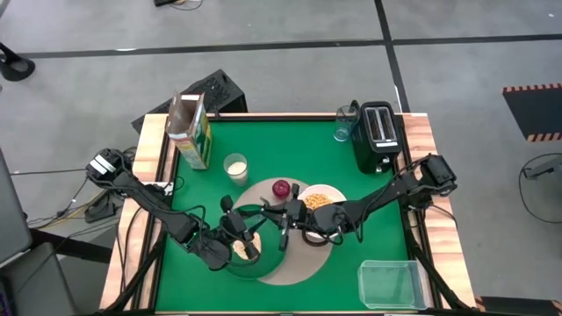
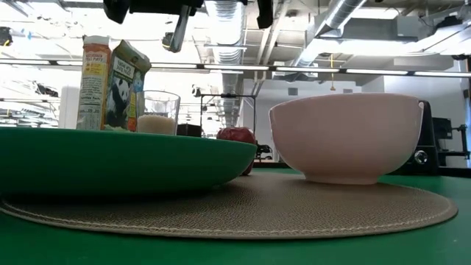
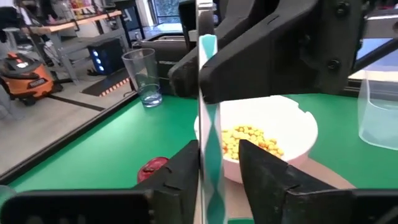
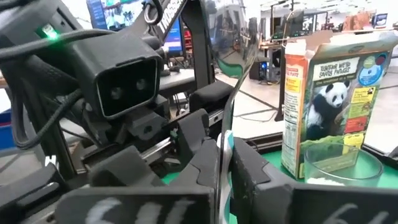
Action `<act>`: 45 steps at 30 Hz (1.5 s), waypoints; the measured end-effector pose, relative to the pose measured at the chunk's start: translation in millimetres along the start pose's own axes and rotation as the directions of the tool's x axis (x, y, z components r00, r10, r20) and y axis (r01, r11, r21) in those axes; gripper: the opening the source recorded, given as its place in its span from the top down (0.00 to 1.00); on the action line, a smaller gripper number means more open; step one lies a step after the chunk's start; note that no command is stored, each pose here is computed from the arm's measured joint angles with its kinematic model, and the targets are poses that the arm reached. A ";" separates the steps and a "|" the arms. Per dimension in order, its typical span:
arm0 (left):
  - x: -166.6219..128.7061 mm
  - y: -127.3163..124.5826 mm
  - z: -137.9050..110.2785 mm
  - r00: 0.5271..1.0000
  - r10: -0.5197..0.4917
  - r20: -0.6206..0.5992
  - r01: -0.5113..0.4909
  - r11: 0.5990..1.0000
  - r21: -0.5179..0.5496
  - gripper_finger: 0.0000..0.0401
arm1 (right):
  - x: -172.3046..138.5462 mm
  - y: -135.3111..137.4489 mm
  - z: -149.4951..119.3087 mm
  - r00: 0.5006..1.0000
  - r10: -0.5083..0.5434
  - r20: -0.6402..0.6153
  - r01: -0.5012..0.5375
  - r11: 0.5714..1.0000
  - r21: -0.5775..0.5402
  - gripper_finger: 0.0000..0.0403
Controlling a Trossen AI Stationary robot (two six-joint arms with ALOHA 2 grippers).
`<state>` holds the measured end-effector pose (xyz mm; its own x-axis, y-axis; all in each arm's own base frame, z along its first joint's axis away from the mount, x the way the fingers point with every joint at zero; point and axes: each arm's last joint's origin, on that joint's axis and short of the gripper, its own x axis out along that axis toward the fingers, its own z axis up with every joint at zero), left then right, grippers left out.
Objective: Arrange a breakfast setting
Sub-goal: Put the white green spoon to the right of the white bowl on the table
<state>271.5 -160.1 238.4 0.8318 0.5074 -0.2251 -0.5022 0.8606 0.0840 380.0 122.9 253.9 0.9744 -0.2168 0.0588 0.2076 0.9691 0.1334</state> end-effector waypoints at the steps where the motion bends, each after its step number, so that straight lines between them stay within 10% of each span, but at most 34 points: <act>1: -0.2 -0.3 -0.1 1.000 -0.007 -0.003 0.007 1.000 0.000 0.73 | 0.0 -0.1 -0.7 1.000 -0.001 -0.007 0.001 1.000 -0.005 0.92; 27: -49.8 -23.3 -11.3 0.976 -0.219 -0.022 0.219 0.975 0.045 0.59 | -106.9 -7.0 61.6 0.944 0.086 -0.317 -0.052 0.992 0.115 0.92; 45: -51.5 -22.6 -16.4 0.966 -0.250 -0.072 0.253 0.967 0.035 0.59 | -218.9 -61.9 49.1 0.878 0.007 -0.478 0.196 0.907 0.373 0.92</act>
<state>236.2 -206.4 232.2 0.9118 0.2715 -0.3082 -0.2667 0.9620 0.0584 149.6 104.6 281.2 0.8984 -0.1272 -0.4204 0.3470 0.7924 0.5017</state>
